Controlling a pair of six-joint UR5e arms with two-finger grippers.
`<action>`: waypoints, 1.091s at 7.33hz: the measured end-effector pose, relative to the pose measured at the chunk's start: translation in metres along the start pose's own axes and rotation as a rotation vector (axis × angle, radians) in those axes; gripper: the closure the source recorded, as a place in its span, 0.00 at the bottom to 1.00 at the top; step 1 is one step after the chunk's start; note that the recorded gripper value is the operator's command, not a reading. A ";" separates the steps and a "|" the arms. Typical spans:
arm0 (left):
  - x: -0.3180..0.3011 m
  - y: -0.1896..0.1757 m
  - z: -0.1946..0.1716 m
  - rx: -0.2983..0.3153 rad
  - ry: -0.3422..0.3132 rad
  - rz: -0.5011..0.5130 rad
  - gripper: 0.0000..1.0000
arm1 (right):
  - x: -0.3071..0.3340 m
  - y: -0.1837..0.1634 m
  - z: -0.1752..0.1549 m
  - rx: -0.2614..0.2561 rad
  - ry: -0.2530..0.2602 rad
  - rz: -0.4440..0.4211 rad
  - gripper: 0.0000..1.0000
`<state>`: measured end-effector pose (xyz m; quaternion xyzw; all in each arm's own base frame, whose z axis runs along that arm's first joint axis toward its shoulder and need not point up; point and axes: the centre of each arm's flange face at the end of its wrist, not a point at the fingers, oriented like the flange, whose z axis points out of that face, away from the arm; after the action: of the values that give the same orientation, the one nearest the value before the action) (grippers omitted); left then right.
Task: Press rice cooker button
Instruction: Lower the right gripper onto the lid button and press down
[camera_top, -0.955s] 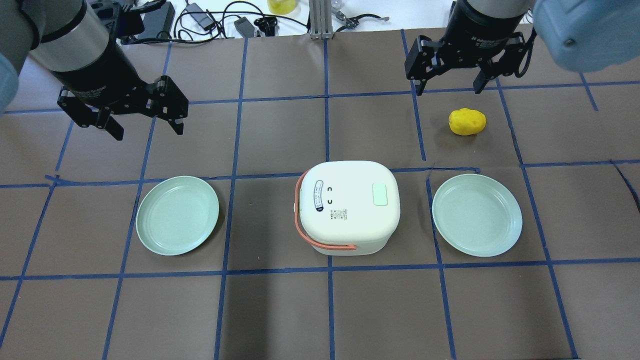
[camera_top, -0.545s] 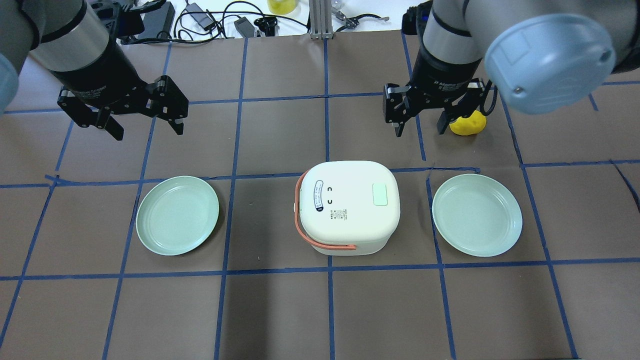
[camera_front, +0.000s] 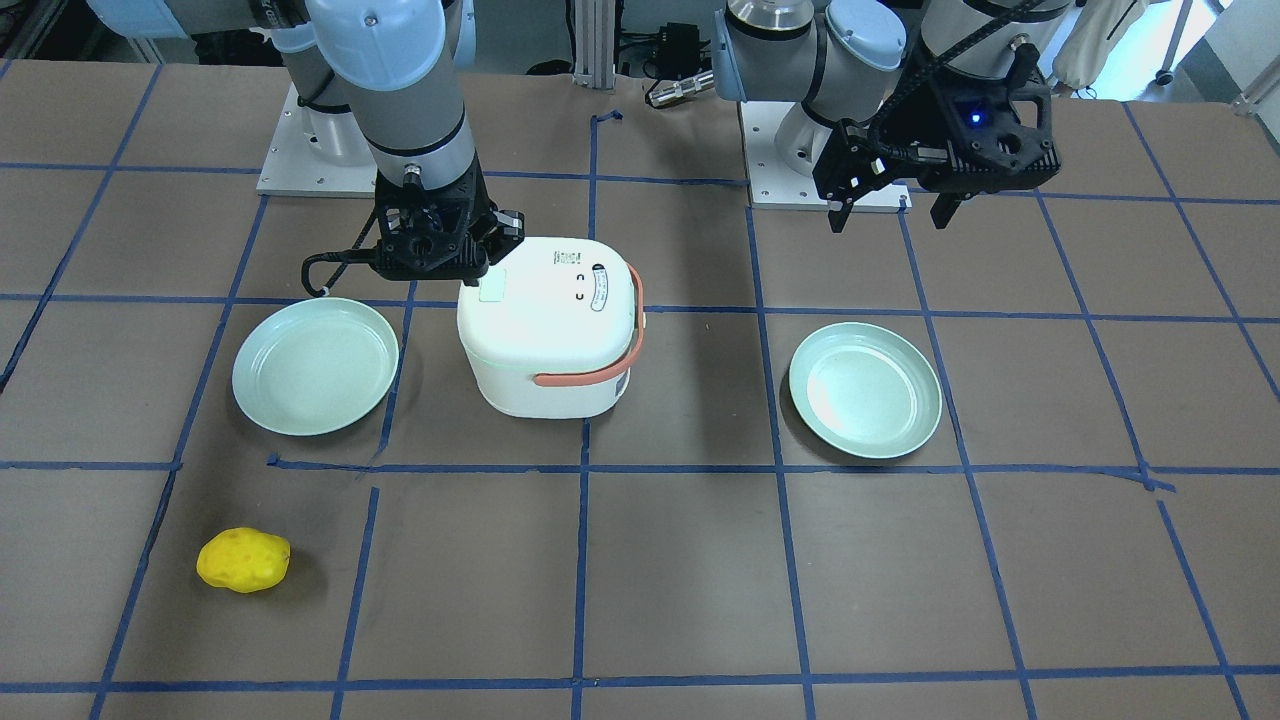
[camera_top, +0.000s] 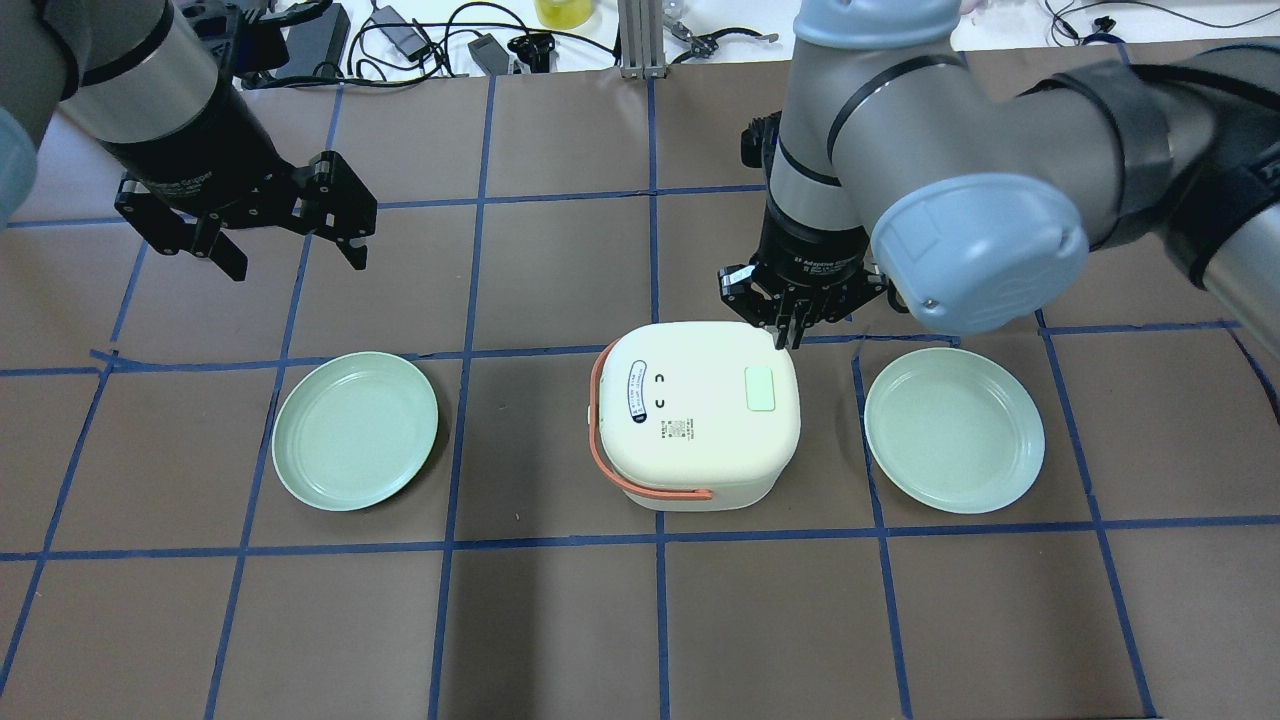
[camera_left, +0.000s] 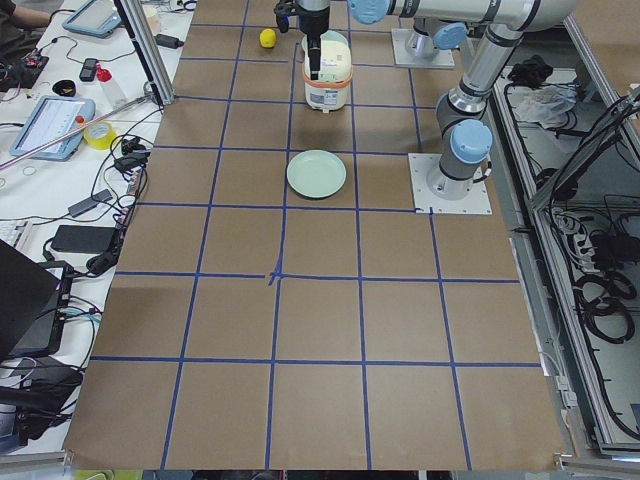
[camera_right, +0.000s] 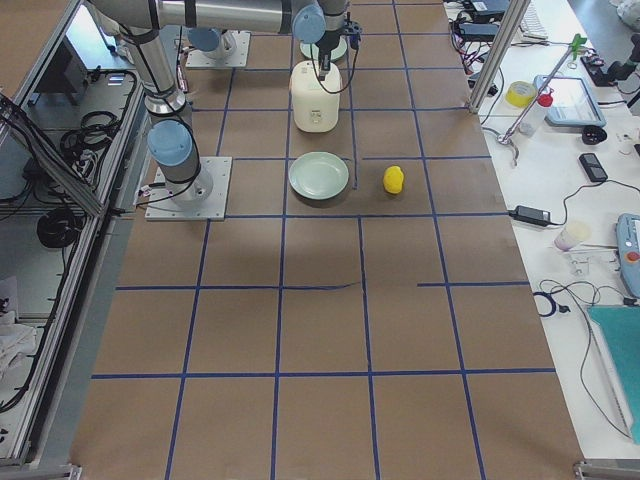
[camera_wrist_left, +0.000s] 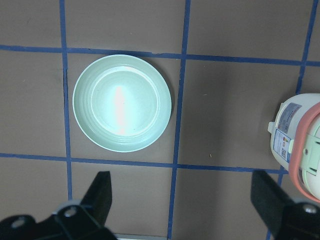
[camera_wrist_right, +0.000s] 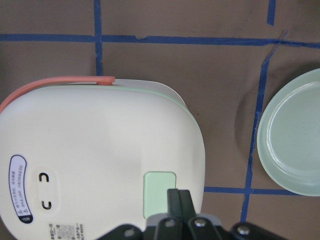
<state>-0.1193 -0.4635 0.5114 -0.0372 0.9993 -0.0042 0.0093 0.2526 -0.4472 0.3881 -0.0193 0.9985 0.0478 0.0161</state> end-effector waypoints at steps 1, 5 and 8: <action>0.000 0.000 0.000 0.000 0.000 0.000 0.00 | -0.001 0.002 0.005 -0.006 -0.006 0.001 1.00; 0.000 0.000 0.000 0.000 0.000 0.000 0.00 | -0.011 0.012 0.027 0.001 -0.008 -0.018 1.00; 0.000 0.000 0.000 0.000 0.000 -0.001 0.00 | -0.015 0.015 0.033 0.014 0.001 -0.023 1.00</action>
<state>-0.1193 -0.4635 0.5113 -0.0375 0.9992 -0.0042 0.0093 0.2680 -0.4283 0.3568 -0.0305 0.9986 0.0405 0.0163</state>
